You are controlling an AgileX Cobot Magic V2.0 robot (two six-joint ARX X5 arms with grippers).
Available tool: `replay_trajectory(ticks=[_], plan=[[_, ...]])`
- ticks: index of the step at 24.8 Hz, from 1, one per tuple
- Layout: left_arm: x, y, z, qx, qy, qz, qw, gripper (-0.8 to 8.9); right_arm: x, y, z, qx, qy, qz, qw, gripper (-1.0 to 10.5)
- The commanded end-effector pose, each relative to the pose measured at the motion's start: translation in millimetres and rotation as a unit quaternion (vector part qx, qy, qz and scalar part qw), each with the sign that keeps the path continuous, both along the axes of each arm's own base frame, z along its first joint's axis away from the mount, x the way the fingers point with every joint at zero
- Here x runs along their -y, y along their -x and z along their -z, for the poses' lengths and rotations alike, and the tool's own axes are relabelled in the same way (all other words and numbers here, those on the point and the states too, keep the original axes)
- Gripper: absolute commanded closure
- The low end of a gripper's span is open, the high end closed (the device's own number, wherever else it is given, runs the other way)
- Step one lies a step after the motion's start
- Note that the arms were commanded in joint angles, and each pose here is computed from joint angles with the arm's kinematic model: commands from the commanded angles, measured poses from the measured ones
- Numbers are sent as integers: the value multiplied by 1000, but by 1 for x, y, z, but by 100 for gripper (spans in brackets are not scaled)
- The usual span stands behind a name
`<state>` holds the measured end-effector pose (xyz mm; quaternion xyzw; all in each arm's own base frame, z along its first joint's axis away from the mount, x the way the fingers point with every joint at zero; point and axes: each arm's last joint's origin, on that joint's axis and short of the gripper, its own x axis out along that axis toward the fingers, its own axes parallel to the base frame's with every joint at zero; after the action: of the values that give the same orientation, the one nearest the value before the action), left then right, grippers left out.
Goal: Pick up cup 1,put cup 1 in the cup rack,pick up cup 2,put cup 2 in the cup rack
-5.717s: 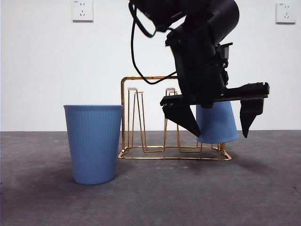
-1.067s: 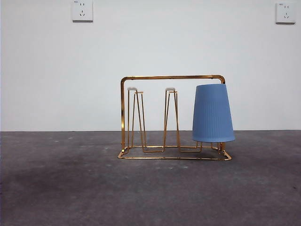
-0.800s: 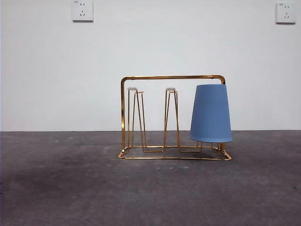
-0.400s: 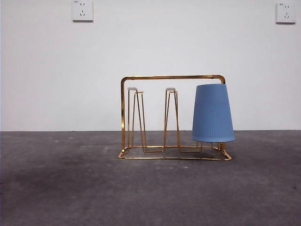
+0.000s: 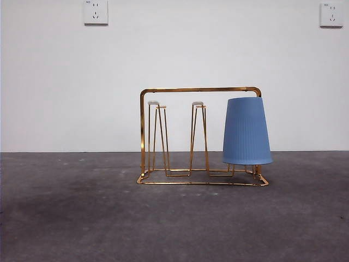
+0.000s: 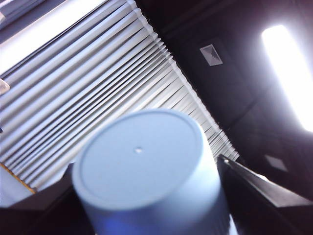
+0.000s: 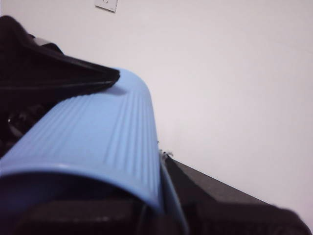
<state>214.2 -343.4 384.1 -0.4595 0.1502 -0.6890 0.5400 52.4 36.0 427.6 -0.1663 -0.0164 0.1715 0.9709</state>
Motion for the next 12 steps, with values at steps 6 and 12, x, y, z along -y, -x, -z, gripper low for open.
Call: replay_trajectory(ticks=[6, 12], plan=[[1, 1, 1, 25, 1, -8, 1000, 824, -3, -3, 5, -13, 8, 1, 1000, 908], [0, 1, 0, 31, 1, -7, 999, 821, -2, -2, 5, -18, 7, 3, 1000, 781]])
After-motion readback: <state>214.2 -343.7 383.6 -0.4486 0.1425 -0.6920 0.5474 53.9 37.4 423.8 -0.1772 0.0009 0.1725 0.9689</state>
